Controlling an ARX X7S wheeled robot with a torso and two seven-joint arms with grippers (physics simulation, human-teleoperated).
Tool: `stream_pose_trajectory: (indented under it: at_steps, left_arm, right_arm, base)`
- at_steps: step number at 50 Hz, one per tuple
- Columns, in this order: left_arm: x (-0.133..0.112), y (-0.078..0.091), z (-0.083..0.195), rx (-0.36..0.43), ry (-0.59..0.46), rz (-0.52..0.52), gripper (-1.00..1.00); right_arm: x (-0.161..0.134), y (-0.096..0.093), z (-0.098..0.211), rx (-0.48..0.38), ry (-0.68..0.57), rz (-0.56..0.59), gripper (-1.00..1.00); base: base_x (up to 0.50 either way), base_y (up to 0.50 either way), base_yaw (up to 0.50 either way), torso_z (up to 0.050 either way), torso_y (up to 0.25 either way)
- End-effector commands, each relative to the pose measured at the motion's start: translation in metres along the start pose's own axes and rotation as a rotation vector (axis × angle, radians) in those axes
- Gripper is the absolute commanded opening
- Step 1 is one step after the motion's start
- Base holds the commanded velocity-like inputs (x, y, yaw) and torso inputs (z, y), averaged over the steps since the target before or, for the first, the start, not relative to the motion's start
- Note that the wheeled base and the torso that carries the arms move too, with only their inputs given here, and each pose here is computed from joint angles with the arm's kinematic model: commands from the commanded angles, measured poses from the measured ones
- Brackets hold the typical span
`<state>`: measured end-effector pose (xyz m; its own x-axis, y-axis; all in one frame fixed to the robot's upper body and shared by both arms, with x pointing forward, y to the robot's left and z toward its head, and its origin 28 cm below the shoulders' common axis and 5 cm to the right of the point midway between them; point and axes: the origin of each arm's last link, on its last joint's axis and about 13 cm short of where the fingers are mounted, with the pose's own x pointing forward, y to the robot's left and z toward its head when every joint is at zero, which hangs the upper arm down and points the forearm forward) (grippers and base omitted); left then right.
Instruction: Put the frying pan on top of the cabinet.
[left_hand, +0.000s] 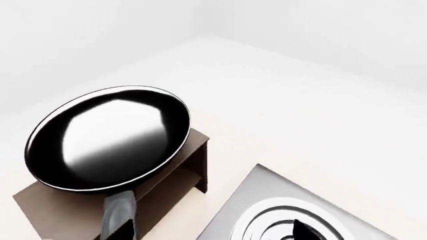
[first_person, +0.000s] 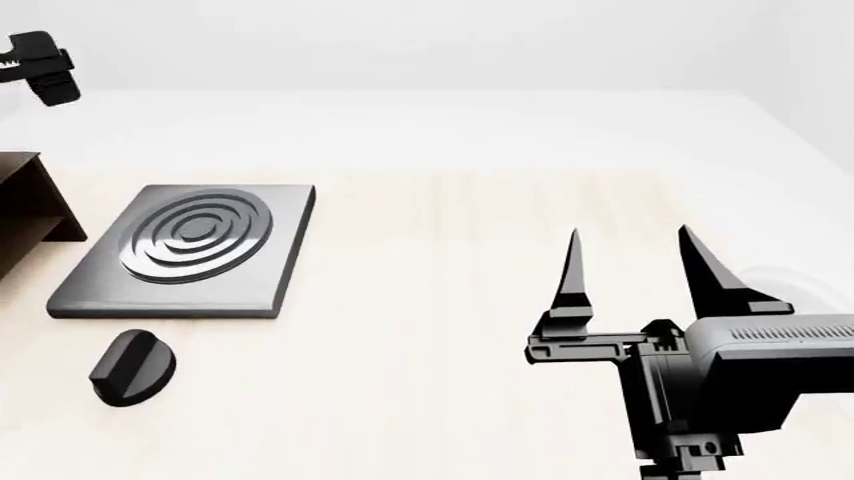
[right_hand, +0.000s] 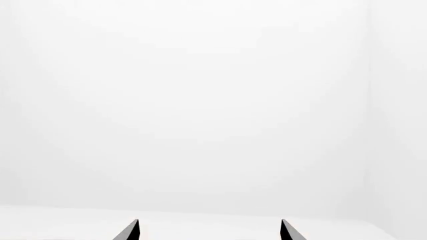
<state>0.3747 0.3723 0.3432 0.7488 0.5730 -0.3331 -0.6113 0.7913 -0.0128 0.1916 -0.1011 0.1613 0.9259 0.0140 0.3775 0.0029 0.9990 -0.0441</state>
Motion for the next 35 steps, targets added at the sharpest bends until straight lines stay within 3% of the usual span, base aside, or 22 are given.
stream_pose_trajectory:
  at_steps: [1, 11, 12, 14, 16, 21, 22, 27, 29, 33, 35]
  left_arm:
    - [-0.039, -0.025, -0.004, 0.121, -0.107, -0.268, 1.00]
    - [-0.099, -0.031, -0.050, 0.182, -0.209, -0.557, 1.00]
    - [-0.103, -0.031, -0.059, 0.171, -0.221, -0.583, 1.00]
    - [-0.110, -0.026, -0.071, 0.159, -0.230, -0.538, 1.00]
    - [-0.124, -0.029, -0.086, 0.154, -0.213, -0.705, 1.00]
    - [-0.133, -0.027, -0.123, 0.102, -0.264, -0.787, 1.00]
    - [-0.135, -0.026, -0.137, 0.074, -0.240, -0.851, 1.00]
    - [-0.143, -0.023, -0.166, 0.015, -0.253, -0.920, 1.00]
    - [-0.142, -0.021, -0.187, 0.006, -0.305, -0.884, 1.00]
    - [-0.138, -0.022, -0.210, -0.050, -0.242, -0.872, 1.00]
    - [-0.136, -0.024, -0.228, -0.003, -0.284, -0.850, 1.00]
  right_arm:
    - [0.000, 0.000, 0.000, -0.002, 0.002, 0.000, 1.00]
    - [0.001, 0.000, -0.002, -0.003, 0.007, 0.003, 1.00]
    - [0.001, 0.000, -0.002, -0.002, 0.008, 0.003, 1.00]
    - [0.001, 0.000, -0.003, -0.002, 0.011, 0.002, 1.00]
    - [0.002, 0.000, -0.003, -0.003, 0.012, 0.002, 1.00]
    - [0.003, 0.000, -0.005, -0.001, 0.018, 0.001, 1.00]
    - [0.003, 0.000, -0.005, -0.002, 0.020, 0.004, 1.00]
    - [0.004, 0.001, -0.008, -0.003, 0.027, 0.006, 1.00]
    - [0.005, 0.001, -0.009, -0.005, 0.031, 0.007, 1.00]
    - [0.005, 0.002, -0.011, -0.005, 0.039, 0.012, 1.00]
    - [0.006, 0.004, -0.013, -0.010, 0.045, 0.020, 1.00]
  base:
    - [0.00, 0.00, 0.00, 0.000, 0.000]
    - [0.00, 0.00, 0.00, 0.000, 0.000]
    - [0.00, 0.00, 0.00, 0.000, 0.000]
    - [0.00, 0.00, 0.00, 0.000, 0.000]
    - [0.00, 0.00, 0.00, 0.000, 0.000]
    - [0.00, 0.00, 0.00, 0.000, 0.000]
    - [0.00, 0.00, 0.00, 0.000, 0.000]
    - [0.00, 0.00, 0.00, 0.000, 0.000]
    - [0.00, 0.00, 0.00, 0.000, 0.000]
    - [0.00, 0.00, 0.00, 0.000, 0.000]
    - [0.00, 0.00, 0.00, 0.000, 0.000]
